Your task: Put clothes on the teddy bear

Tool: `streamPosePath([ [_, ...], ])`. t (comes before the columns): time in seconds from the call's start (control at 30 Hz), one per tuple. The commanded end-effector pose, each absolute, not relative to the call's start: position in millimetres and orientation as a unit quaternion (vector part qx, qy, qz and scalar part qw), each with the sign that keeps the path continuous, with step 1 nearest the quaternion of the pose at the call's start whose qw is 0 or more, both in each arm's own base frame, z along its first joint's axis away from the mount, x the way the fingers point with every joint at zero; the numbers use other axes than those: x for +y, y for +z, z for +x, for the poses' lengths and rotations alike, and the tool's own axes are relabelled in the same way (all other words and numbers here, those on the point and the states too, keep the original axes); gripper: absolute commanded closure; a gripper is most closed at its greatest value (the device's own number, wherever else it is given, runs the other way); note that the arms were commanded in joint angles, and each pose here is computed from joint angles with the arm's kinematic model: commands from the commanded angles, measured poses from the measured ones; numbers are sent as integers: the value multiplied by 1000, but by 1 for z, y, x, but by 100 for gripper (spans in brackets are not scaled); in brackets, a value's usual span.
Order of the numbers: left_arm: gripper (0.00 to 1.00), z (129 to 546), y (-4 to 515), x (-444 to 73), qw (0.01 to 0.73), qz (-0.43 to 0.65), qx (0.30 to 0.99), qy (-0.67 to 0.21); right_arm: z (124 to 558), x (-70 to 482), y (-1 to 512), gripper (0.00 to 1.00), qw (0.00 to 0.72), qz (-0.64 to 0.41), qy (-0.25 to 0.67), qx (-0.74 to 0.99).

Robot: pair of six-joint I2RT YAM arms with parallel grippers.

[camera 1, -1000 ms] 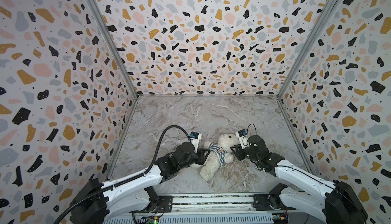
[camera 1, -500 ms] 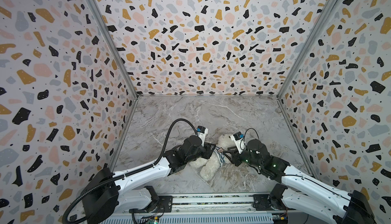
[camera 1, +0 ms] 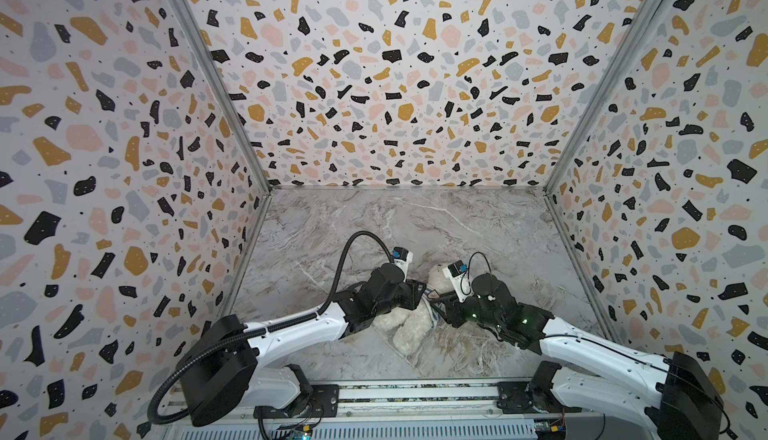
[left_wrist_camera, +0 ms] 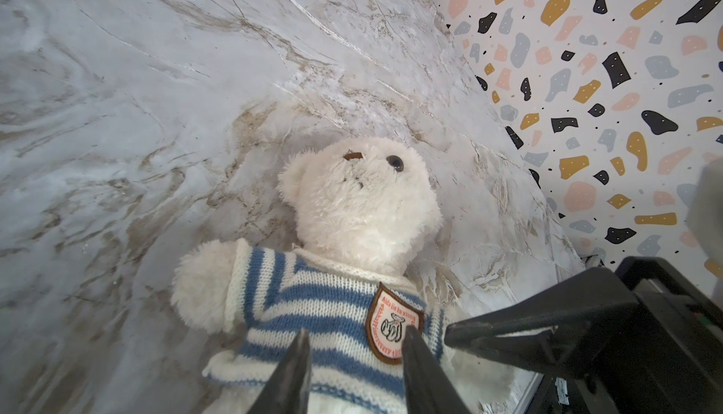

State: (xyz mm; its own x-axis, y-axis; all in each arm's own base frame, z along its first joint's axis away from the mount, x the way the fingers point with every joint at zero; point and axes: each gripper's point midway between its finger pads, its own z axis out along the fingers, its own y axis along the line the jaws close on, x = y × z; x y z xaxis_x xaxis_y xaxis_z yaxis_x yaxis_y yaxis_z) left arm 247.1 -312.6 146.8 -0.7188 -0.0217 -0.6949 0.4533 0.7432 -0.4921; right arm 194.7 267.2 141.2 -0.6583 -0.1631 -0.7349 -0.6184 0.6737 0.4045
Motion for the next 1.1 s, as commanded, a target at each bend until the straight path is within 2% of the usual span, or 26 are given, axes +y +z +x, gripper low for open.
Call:
streamPosePath([
  [0.0, 60, 249, 146, -318, 356, 125, 856, -352, 197, 276, 152, 58, 353, -226, 343, 841],
  [0.37, 59, 233, 114, -321, 320, 155, 870, -340, 190, 254, 110, 68, 329, -212, 298, 871],
  [0.67, 60, 210, 80, -318, 286, 183, 889, -306, 179, 238, 91, 71, 304, -203, 284, 887],
  [1.07, 60, 181, 57, -303, 262, 188, 899, -296, 157, 220, 47, 74, 232, -165, 281, 917],
])
